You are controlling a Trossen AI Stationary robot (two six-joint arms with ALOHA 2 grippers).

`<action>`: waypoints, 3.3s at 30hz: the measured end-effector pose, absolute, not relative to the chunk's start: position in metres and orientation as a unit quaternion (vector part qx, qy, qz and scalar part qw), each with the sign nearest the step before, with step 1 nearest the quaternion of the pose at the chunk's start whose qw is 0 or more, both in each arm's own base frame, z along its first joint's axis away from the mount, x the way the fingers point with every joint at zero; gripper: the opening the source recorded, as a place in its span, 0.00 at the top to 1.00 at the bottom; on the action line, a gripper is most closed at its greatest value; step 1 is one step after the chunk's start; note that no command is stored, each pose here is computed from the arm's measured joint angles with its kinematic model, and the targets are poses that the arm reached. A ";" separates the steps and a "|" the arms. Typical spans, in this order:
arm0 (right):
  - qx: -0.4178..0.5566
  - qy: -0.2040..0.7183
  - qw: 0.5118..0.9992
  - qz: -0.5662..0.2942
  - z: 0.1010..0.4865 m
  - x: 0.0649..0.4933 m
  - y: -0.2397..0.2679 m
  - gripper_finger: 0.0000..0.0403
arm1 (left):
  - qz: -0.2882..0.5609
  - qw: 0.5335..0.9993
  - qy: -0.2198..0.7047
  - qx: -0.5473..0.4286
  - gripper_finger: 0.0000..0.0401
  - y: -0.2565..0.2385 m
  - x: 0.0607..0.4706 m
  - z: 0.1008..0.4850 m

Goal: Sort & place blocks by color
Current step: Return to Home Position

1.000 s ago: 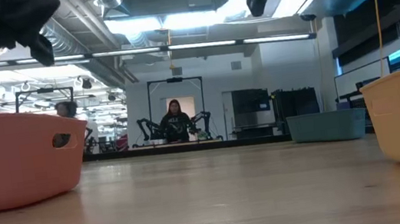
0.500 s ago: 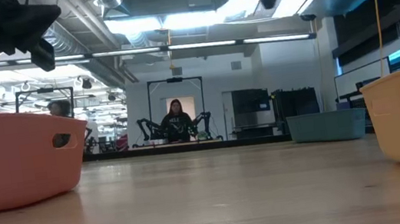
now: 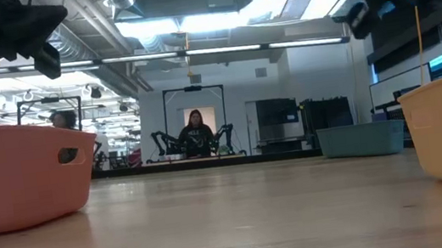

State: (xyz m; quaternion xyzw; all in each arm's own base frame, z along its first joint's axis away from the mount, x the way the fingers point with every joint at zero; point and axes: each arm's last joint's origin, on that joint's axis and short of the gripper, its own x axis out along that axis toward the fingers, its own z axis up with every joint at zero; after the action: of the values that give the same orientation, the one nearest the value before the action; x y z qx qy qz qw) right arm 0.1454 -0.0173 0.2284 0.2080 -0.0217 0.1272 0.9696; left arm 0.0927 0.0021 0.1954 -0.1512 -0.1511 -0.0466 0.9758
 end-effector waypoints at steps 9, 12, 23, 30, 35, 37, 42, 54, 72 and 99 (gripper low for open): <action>0.184 -0.065 0.972 0.134 0.205 0.119 -0.012 1.00 | -0.046 0.976 -0.151 -0.151 1.00 0.002 0.093 0.195; 0.180 -0.088 0.972 0.121 0.203 0.113 -0.012 1.00 | -0.046 0.976 -0.151 -0.151 1.00 0.002 0.093 0.195; 0.156 -0.105 0.981 0.053 0.199 0.103 -0.013 1.00 | -0.046 0.976 -0.151 -0.151 1.00 0.002 0.093 0.195; 0.160 -0.071 0.984 0.040 0.190 0.098 -0.013 1.00 | -0.046 0.976 -0.151 -0.151 1.00 0.002 0.093 0.195; 0.161 -0.078 0.983 0.032 0.181 0.095 -0.012 1.00 | -0.047 0.976 -0.151 -0.151 1.00 0.002 0.093 0.195; 0.162 -0.066 0.984 0.009 0.178 0.095 -0.014 1.00 | -0.047 0.976 -0.151 -0.151 1.00 0.002 0.093 0.195; 0.161 -0.023 0.986 -0.025 0.169 0.096 -0.015 1.00 | -0.046 0.976 -0.151 -0.151 1.00 0.002 0.093 0.195; 0.164 -0.010 0.986 -0.030 0.167 0.098 -0.016 0.96 | -0.046 0.976 -0.151 -0.151 1.00 0.002 0.093 0.195; 0.164 -0.011 0.986 -0.030 0.167 0.098 -0.016 0.97 | -0.046 0.976 -0.151 -0.151 1.00 0.002 0.093 0.195; 0.164 -0.011 0.986 -0.029 0.168 0.098 -0.016 0.97 | -0.047 0.976 -0.151 -0.151 1.00 0.002 0.093 0.195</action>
State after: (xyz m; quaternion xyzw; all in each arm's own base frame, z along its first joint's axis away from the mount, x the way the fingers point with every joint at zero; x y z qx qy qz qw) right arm 0.0980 -0.0159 0.1675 0.1640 -0.0109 -0.0293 0.9860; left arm 0.0928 0.0021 0.1954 -0.1509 -0.1512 -0.0466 0.9758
